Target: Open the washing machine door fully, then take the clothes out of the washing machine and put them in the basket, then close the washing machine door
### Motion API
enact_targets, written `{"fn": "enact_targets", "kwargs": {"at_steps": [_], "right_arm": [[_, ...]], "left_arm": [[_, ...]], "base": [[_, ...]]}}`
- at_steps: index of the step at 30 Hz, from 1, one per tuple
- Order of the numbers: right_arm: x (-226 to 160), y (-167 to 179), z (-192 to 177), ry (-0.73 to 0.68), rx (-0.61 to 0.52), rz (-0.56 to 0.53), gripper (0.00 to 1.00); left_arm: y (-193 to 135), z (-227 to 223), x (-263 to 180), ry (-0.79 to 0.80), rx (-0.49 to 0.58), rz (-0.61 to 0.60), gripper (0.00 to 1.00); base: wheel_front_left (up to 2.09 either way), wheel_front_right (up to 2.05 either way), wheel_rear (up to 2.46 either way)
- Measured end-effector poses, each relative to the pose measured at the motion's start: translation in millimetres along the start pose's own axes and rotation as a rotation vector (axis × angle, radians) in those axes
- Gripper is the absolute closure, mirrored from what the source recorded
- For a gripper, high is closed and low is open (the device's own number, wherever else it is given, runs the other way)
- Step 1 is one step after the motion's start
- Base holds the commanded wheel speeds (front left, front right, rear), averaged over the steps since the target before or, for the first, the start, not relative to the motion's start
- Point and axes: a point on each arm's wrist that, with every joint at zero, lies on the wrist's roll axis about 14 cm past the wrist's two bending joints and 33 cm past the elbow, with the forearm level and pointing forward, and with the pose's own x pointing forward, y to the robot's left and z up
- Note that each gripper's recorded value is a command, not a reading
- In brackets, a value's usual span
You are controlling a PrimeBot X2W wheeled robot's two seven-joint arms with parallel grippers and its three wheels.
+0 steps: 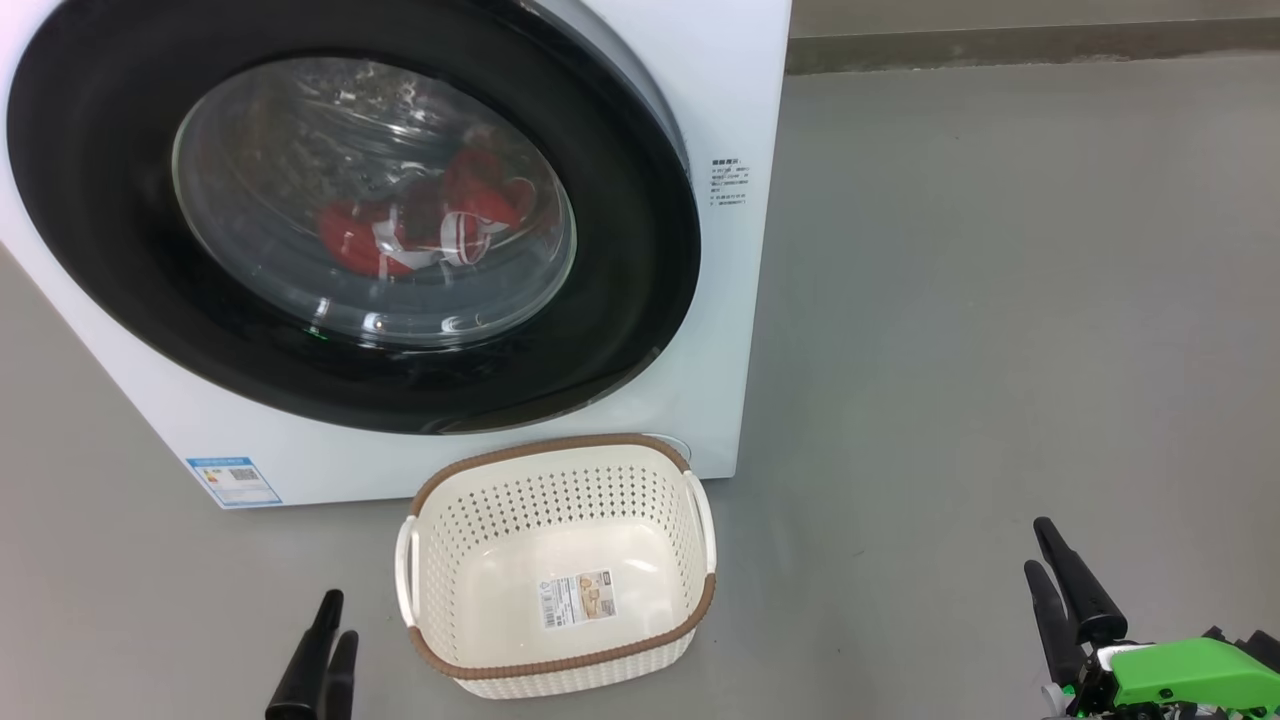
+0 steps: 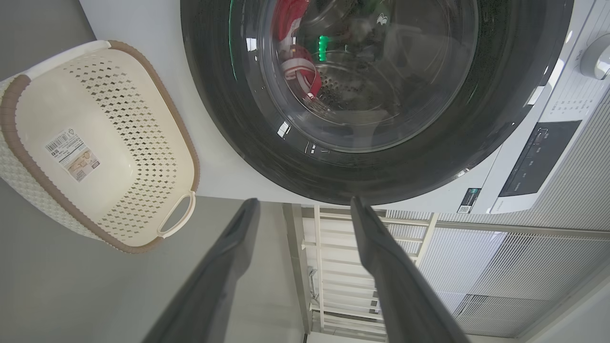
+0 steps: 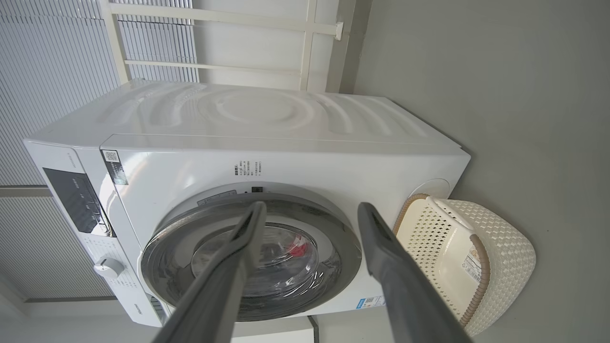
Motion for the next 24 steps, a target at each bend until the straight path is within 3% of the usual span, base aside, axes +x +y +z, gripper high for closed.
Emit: {"fn": "enact_targets", "kwargs": {"at_steps": [11,24], "right_arm": [[2.0,5.9,-5.6,0.006,-0.049,0.016,0.0],[2.1,9.2,-6.3,0.002,-0.191,0.024,0.0]], "left_arm": [[-9.0,2.5,0.6,-0.022,0.077,-0.024,0.0],[-15.7,2.5,0.0,-0.036,0.257,-0.04,0.0]], "base": [[0.0,0.0,0.0],[0.0,0.0,0.0]]}}
